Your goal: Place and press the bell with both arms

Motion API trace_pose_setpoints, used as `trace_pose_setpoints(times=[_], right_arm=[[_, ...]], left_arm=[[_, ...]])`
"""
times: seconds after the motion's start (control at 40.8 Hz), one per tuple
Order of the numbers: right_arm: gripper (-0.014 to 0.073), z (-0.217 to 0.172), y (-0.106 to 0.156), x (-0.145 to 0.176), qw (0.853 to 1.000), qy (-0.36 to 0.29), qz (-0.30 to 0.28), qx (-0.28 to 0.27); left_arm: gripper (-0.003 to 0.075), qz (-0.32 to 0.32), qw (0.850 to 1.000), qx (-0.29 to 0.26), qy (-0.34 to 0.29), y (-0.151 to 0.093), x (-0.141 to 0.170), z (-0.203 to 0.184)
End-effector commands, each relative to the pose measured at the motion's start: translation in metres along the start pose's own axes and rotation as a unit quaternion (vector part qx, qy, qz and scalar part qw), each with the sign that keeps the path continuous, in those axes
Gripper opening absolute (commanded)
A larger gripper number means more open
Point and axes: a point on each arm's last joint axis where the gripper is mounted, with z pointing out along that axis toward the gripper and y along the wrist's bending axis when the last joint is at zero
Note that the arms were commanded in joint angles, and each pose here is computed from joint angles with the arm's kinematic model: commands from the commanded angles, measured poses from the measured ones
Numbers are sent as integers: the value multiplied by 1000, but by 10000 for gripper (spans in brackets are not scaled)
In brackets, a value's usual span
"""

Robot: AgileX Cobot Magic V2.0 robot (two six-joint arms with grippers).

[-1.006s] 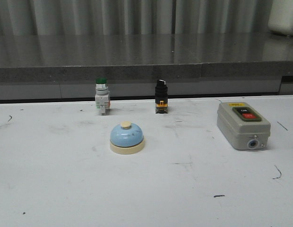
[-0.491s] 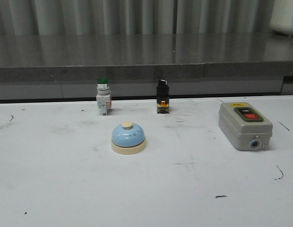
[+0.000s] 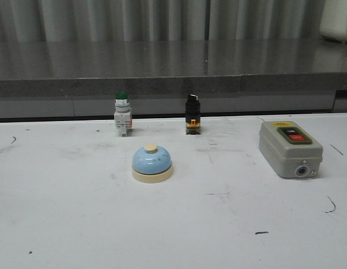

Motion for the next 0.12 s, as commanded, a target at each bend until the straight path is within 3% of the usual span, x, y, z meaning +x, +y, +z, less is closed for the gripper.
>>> trace_pose_setpoints(times=[0.0, 0.098], right_arm=[[-62, -2, -1, -7, 999, -35, -9, 6], [-62, -2, -1, -7, 999, -35, -9, 6]], left_arm=[[-20, -6, 999, -2, -37, 1, -1, 0], [-20, -6, 999, -2, -37, 1, -1, 0]])
